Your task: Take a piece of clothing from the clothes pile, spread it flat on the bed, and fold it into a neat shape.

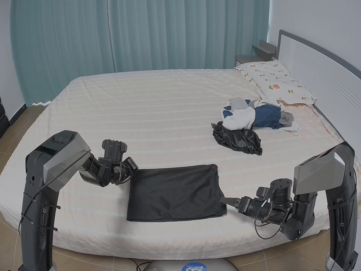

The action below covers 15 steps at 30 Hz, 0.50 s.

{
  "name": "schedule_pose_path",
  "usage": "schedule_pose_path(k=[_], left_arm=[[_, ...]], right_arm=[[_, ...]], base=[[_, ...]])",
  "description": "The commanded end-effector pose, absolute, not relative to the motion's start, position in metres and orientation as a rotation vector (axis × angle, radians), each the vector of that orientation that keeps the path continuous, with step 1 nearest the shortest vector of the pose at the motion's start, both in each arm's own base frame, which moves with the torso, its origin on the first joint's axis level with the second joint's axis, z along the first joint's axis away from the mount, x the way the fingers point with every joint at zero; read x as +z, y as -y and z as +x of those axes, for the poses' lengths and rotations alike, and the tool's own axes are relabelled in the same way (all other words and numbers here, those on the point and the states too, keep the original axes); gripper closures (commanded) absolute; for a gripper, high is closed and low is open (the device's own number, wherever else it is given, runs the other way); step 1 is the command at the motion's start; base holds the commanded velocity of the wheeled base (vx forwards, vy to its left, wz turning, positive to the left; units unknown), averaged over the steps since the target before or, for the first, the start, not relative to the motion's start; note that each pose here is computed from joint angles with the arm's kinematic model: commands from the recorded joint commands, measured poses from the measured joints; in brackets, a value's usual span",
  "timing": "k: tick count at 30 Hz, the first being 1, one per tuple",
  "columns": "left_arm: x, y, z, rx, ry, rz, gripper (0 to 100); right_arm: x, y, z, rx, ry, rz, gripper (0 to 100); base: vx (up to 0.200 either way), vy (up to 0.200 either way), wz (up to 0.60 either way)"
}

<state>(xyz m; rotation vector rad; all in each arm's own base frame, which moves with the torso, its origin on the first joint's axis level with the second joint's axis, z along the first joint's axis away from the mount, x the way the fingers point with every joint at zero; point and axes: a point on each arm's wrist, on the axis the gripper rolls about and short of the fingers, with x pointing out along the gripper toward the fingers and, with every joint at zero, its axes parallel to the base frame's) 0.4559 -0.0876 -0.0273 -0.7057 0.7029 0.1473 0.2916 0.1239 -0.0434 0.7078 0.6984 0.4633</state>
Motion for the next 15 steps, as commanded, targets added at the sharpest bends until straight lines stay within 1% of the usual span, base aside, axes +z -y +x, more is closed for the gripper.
schedule_pose_path(k=[1,4,11,12,15], left_arm=[[-0.027,0.088,0.456,0.146,-0.703,-0.706,100],[-0.027,0.088,0.456,0.147,-0.703,-0.710,100],[-0.027,0.088,0.456,0.149,-0.704,-0.713,100],[-0.027,0.088,0.456,0.149,-0.704,-0.713,100],[-0.027,0.088,0.456,0.149,-0.704,-0.713,100]], right_arm=[[-0.047,-0.130,0.293,0.487,-0.699,0.700,0],[-0.047,-0.137,0.298,0.519,-0.688,0.697,0],[-0.052,-0.148,0.303,0.535,-0.712,0.685,0],[-0.052,-0.148,0.304,0.534,-0.715,0.684,100],[-0.053,-0.151,0.306,0.533,-0.727,0.666,100]], base=[[0.000,0.000,0.00],[0.000,0.000,0.00],[0.000,0.000,0.00],[0.000,0.000,0.00],[0.000,0.000,0.00]])
